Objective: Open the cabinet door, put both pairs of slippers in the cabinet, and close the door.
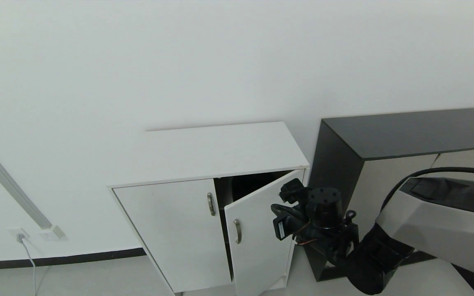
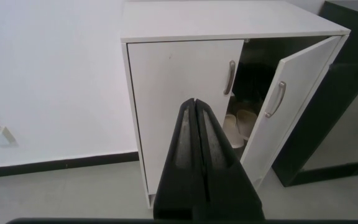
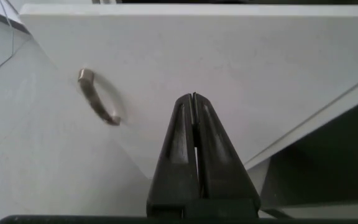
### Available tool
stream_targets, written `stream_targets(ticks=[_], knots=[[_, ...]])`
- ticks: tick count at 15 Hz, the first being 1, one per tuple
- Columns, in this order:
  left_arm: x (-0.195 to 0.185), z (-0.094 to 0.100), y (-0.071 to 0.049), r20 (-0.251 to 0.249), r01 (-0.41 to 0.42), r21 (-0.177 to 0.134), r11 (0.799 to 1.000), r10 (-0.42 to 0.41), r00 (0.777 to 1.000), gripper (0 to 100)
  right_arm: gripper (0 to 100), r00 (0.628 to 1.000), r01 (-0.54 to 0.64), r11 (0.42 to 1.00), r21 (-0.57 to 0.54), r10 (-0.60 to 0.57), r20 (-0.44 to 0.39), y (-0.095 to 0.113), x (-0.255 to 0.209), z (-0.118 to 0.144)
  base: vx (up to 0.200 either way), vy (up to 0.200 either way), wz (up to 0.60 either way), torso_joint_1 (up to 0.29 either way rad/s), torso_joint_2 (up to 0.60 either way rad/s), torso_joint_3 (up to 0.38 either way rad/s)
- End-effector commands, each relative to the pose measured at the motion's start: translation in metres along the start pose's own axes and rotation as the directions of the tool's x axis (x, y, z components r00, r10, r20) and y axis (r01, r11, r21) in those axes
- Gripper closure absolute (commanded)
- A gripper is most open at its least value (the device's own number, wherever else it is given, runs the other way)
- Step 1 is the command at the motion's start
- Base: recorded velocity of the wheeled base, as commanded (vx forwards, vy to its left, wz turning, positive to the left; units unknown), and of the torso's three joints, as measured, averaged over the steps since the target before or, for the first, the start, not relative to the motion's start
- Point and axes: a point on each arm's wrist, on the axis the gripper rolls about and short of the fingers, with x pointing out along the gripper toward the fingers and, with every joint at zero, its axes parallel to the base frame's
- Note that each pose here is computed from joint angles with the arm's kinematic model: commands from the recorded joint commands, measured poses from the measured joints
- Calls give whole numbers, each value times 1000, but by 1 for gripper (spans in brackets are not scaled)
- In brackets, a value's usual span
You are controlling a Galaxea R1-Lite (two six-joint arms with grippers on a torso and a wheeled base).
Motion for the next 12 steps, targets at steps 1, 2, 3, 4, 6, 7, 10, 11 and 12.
stream_targets(ticks=[1, 2, 3, 4, 6, 7, 10, 11, 12], knots=[[0, 0, 0, -1, -1, 0, 1000, 1, 1000, 100, 100, 1000, -1, 1000, 2, 1, -8, 0, 13, -9, 0, 0, 0, 0, 0, 0], [0, 0, 0, -1, -1, 0, 1000, 1, 1000, 100, 100, 1000, 3, 1000, 4, -3, -4, -2, 16, -9, 0, 0, 0, 0, 0, 0], [0, 0, 0, -1, -1, 1, 1000, 1, 1000, 100, 100, 1000, 15, 1000, 8, -15, 11, -7, 22, -6, 0, 0, 0, 0, 0, 0], [0, 0, 0, -1, -1, 0, 1000, 1, 1000, 100, 100, 1000, 21, 1000, 11, -21, 9, -9, 24, -6, 0, 0, 0, 0, 0, 0], [0, 0, 0, -1, -1, 0, 1000, 1, 1000, 100, 100, 999, 33, 999, 20, -33, 11, -15, 31, -4, 0, 0, 0, 0, 0, 0], [0, 0, 0, -1, 1, 1, 1000, -1, 1000, 100, 100, 999, 45, 999, 24, -46, 22, -20, 37, -2, 0, 0, 0, 0, 0, 0], [0, 0, 0, -1, 1, 1, 1000, -1, 1000, 100, 100, 999, 34, 999, 27, -34, 14, -26, 43, -4, 0, 0, 0, 0, 0, 0], [0, 0, 0, -1, 1, 1, 1000, -1, 1000, 100, 100, 999, 37, 999, 35, -37, 15, -28, 44, -4, 0, 0, 0, 0, 0, 0], [0, 0, 0, -1, 1, 1, 1000, -1, 1000, 100, 100, 999, 38, 998, 47, -39, 17, -30, 46, -4, 0, 0, 0, 0, 0, 0]])
